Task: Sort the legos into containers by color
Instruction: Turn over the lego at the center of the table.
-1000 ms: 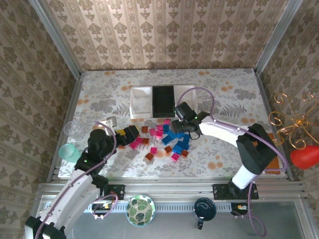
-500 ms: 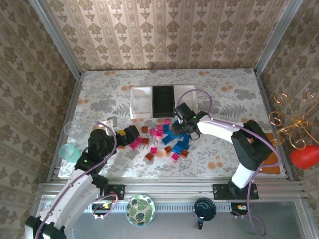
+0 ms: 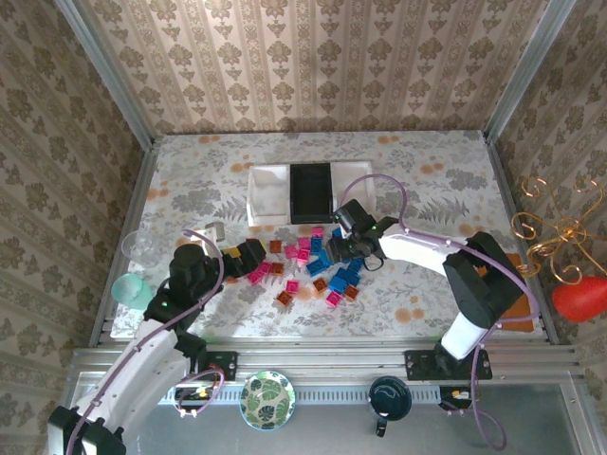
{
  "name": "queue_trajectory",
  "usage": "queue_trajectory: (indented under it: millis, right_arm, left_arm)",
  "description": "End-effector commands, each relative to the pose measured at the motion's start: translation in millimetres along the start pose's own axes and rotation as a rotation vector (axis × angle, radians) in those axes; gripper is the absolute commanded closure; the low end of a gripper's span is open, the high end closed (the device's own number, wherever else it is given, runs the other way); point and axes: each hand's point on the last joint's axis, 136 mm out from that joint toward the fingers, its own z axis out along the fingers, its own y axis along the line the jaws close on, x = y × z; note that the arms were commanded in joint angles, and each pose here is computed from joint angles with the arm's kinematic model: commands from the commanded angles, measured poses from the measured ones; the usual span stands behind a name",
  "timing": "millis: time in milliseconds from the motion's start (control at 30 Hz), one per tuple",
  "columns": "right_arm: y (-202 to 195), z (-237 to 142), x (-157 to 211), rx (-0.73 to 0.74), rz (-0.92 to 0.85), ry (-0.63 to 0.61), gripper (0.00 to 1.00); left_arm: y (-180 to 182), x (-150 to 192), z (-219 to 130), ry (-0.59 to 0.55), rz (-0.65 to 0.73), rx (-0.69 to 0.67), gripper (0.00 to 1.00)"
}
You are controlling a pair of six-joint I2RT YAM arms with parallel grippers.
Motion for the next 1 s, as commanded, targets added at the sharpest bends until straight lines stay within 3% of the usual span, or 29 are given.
queue_trajectory:
  millis: [0, 467, 767, 967]
  right_arm:
    - [2.5, -14.2, -6.4, -0.02, -0.002, -0.034, 0.33]
    - [-7.5, 9.9, 16.6, 0.047, -0.029, 0.062, 0.31]
    - [-34.8, -7.7, 5.4, 0.115, 0.069, -0.018, 0.36]
    - [-22.7, -15.4, 0.5, 0.059, 0.038, -0.049, 0.3]
  left_arm:
    - [-10.7, -3.5, 0.2, -0.007, 0.013, 0.041, 0.0]
    - [-7.9, -0.6, 2.7, 0.003, 0.012, 0.035, 0.0]
    - [-7.5, -0.2, 3.3, 0.005, 0.01, 0.034, 0.0]
    - [-7.8, -0.4, 4.8, 0.007, 0.008, 0.037, 0.0]
